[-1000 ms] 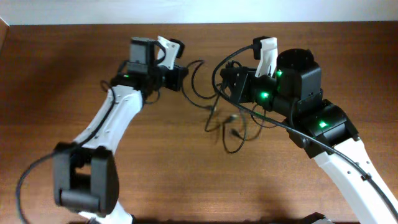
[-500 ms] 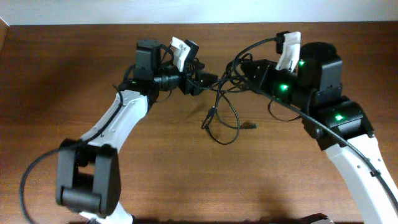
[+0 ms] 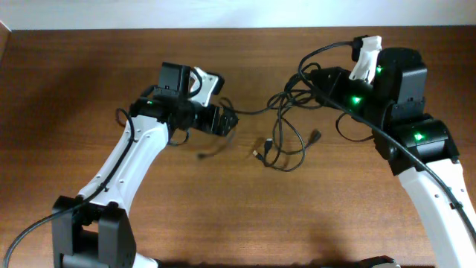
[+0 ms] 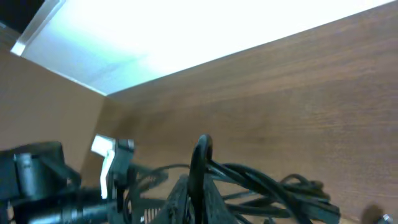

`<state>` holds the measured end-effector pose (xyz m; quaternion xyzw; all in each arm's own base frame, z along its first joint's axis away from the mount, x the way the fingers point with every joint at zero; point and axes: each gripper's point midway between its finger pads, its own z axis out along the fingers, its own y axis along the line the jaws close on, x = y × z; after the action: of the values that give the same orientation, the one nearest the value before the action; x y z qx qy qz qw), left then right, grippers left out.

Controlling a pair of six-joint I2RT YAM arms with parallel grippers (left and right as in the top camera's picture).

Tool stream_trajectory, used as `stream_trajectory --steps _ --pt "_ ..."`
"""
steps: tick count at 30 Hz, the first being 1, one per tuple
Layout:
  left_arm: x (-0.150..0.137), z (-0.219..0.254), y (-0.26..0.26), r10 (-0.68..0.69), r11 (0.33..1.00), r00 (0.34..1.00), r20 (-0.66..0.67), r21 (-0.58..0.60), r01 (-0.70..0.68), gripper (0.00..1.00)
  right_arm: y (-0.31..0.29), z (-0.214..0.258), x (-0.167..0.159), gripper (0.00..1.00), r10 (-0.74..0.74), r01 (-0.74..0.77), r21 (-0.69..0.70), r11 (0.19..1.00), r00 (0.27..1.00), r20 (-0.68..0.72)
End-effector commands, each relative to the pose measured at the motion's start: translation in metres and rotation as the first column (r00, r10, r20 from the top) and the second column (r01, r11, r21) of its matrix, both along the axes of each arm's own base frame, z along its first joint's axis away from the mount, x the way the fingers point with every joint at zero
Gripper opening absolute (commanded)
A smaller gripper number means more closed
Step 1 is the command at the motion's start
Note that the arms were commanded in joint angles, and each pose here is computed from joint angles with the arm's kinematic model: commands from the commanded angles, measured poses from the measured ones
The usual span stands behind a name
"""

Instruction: Untangle cables

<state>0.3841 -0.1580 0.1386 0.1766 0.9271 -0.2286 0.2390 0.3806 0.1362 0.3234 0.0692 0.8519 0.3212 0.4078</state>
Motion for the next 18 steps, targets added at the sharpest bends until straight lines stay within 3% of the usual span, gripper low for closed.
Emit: stream_trajectory --steps 1,3,5,7,8,9,10,12,15,18 --pt "-0.002 -0.010 0.036 0.116 0.976 0.993 -0.003 0.185 -0.113 0.99 -0.018 0.002 0.007 0.04 -0.074 0.075 -0.050 0.996 0.997 0.019" --pt "-0.002 -0.004 0.025 0.059 0.988 0.998 0.014 0.141 -0.061 0.99 -0.021 -0.007 0.007 0.04 -0.080 0.080 -0.081 0.994 0.997 -0.001" --pt "-0.020 0.018 -0.005 -0.178 0.984 0.981 0.074 0.029 0.177 0.99 -0.026 -0.011 0.010 0.04 -0.110 0.108 -0.101 0.989 0.994 -0.007" --pt "-0.022 0.041 -0.021 -0.223 0.970 0.964 0.143 -0.065 0.234 0.99 -0.020 -0.013 0.009 0.04 -0.082 0.080 -0.089 0.993 0.996 -0.020" --pt "-0.021 0.061 -0.035 -0.263 0.944 0.939 0.220 -0.145 0.298 0.99 -0.017 -0.014 0.006 0.04 -0.062 0.060 -0.078 0.995 0.998 -0.028" --pt "-0.020 0.103 -0.060 -0.330 0.855 0.859 0.392 -0.262 0.448 0.99 -0.011 -0.013 0.003 0.04 -0.030 0.028 -0.059 0.998 0.999 -0.035" --pt "-0.015 0.118 -0.066 -0.322 0.829 0.833 0.449 -0.291 0.477 0.99 -0.005 -0.012 0.000 0.04 0.005 -0.007 -0.037 0.999 0.999 -0.038" --pt "0.002 0.146 -0.071 -0.267 0.820 0.790 0.553 -0.301 0.487 0.99 0.011 -0.007 -0.008 0.04 0.097 -0.096 0.019 0.995 0.995 -0.038" --pt "0.002 0.152 -0.088 -0.306 0.794 0.706 0.639 -0.238 0.559 0.99 0.029 0.007 -0.016 0.04 0.211 -0.211 0.086 0.974 0.977 0.002" --pt "-0.003 0.140 -0.104 -0.346 0.772 0.694 0.631 -0.229 0.593 0.99 0.037 0.014 -0.020 0.04 0.259 -0.260 0.112 0.959 0.966 0.027"
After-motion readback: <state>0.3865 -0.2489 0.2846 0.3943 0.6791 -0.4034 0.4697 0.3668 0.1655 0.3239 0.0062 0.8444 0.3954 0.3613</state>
